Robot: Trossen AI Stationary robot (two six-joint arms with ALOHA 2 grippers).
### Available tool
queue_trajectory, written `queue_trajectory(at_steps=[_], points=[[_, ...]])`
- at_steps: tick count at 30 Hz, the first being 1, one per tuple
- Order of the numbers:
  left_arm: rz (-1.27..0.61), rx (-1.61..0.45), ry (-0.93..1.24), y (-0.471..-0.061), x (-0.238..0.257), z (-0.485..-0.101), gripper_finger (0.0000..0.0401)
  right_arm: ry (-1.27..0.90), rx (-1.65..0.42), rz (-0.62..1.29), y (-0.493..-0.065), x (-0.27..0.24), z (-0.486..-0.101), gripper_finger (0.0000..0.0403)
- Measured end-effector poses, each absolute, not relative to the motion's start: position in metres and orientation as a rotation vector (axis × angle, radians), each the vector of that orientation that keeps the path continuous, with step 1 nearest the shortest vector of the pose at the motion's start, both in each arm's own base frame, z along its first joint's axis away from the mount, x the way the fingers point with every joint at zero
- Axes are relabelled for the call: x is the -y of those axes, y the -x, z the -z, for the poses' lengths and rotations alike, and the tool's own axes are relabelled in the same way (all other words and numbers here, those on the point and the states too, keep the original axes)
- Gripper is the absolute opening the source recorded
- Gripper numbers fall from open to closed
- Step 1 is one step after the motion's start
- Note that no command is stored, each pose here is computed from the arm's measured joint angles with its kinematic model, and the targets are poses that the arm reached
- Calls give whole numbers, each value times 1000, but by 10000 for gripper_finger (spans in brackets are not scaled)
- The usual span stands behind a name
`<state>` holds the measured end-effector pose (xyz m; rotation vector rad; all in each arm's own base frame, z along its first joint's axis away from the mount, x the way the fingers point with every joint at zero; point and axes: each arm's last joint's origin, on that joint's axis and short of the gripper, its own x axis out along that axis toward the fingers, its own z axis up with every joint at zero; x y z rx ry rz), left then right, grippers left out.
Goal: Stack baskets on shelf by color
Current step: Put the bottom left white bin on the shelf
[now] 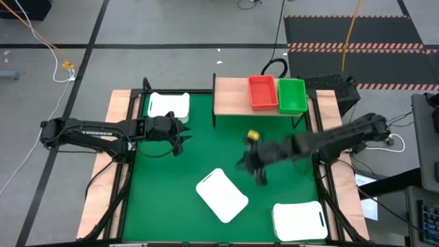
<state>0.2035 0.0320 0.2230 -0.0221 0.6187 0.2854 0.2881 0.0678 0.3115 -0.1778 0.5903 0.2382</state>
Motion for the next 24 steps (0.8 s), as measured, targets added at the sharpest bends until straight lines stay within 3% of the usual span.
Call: queue_trajectory(at_steps=[6, 12, 18, 24], points=[[-190, -557, 60, -211, -8, -241, 159, 164, -611, -387, -305, -128, -272, 70], [-46, -522, 100, -212, 31, -253, 159, 189, -686, -508, -299, -174, -244, 123], [-31, -534, 35, -204, 58, -250, 159, 251, -728, -413, -292, -197, -225, 177], [-67, -526, -10, -203, 58, -250, 159, 251, -865, -389, -297, -194, -199, 183]])
